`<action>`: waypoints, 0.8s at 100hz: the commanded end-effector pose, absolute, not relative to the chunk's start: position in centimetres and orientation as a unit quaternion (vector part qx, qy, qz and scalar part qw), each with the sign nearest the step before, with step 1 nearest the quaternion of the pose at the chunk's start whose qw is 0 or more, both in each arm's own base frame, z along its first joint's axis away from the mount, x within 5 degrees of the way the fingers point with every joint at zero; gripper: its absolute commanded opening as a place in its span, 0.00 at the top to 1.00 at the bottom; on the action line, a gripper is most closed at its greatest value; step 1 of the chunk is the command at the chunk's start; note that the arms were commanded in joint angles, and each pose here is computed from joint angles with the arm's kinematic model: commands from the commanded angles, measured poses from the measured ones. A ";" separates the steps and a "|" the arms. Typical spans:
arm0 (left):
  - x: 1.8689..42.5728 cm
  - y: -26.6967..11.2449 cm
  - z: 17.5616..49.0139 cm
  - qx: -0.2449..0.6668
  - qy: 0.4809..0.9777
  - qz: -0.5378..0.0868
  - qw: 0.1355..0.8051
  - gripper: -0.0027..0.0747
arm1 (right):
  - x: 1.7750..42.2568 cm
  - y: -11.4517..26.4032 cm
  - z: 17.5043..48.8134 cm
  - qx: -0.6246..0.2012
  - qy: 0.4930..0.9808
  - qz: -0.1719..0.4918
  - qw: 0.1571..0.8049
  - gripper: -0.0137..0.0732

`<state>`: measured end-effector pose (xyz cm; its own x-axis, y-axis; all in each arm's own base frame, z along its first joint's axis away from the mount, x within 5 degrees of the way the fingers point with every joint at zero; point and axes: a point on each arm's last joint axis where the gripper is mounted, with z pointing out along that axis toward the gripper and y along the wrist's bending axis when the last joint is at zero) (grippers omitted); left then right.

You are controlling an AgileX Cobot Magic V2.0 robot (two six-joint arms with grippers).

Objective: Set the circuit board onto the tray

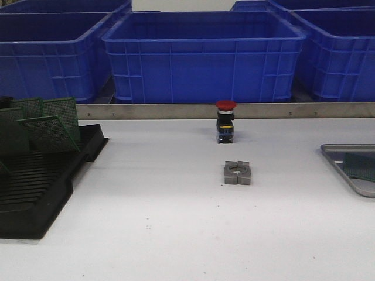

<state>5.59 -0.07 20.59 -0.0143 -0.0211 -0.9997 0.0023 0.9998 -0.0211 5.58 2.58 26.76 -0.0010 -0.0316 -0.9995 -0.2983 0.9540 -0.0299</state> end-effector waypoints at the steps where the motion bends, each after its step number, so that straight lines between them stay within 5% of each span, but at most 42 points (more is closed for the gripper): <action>1: 5.5 0.2 20.6 -0.023 0.670 -0.004 0.742 0.99 | 5.6 2.3 27.9 -0.104 0.686 0.087 0.715 0.91; 26: 5.5 0.0 19.6 -0.024 0.714 -0.014 0.700 0.99 | 5.6 2.4 27.8 -0.108 0.688 0.090 0.712 0.91; 80: 5.5 0.0 19.7 -0.026 0.711 -0.016 0.703 0.99 | 5.6 2.4 27.8 -0.108 0.688 0.090 0.712 0.91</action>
<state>5.58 -0.02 19.56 -0.0938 -0.0426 -0.9947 -0.0124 0.9991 -0.0416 5.58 2.62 26.71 -0.0044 -0.0344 -0.9994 -0.3029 0.9525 -0.0314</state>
